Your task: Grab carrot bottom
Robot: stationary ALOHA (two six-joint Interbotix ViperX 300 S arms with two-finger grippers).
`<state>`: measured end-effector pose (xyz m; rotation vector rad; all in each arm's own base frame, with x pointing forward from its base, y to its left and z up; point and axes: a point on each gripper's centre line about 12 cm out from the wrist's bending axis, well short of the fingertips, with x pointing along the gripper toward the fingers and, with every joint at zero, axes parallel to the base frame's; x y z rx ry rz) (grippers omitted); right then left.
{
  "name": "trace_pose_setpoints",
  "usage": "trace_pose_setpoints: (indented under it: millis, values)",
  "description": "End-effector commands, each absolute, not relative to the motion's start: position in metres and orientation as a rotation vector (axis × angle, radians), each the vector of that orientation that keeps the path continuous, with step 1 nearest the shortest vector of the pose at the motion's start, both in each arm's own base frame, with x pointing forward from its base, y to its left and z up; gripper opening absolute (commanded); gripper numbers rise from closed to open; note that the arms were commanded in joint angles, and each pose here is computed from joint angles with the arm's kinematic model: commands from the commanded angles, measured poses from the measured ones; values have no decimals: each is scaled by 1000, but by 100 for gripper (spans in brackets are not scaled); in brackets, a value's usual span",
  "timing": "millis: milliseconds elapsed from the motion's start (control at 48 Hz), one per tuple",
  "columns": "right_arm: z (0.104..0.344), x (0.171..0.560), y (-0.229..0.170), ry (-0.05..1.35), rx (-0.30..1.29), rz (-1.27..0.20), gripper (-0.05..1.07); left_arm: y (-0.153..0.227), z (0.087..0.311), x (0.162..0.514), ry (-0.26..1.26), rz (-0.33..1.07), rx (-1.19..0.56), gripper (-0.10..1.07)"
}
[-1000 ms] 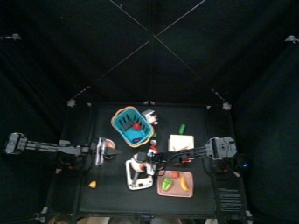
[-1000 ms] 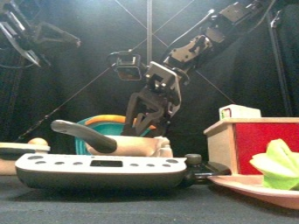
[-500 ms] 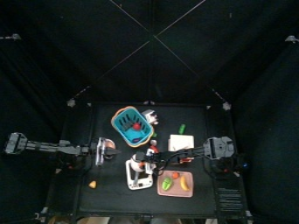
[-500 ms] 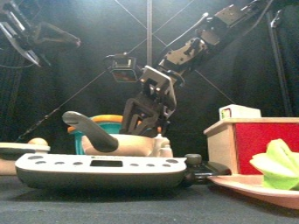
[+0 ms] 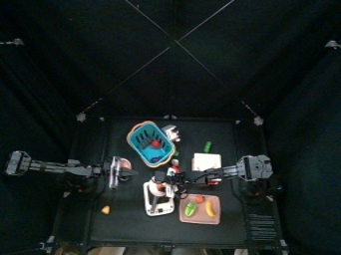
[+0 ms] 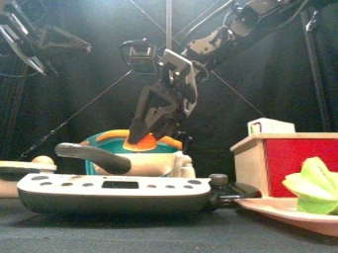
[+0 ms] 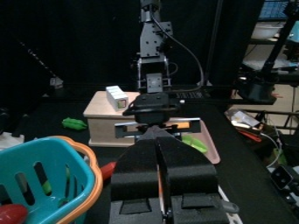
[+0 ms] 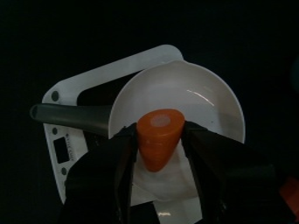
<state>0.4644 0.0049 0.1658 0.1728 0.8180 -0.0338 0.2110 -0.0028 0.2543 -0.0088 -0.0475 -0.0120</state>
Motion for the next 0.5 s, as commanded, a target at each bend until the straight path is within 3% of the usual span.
trace_pose_setpoints:
  millis: [0, 479]
  values:
    - [195, 465, 6, 748, 171, -26, 62, -3, 260, 213, -69, -11, -9, -2]
    - [197, 465, 6, 746, 182, -27, 62, -3, 260, 213, -69, -14, -10, -2]
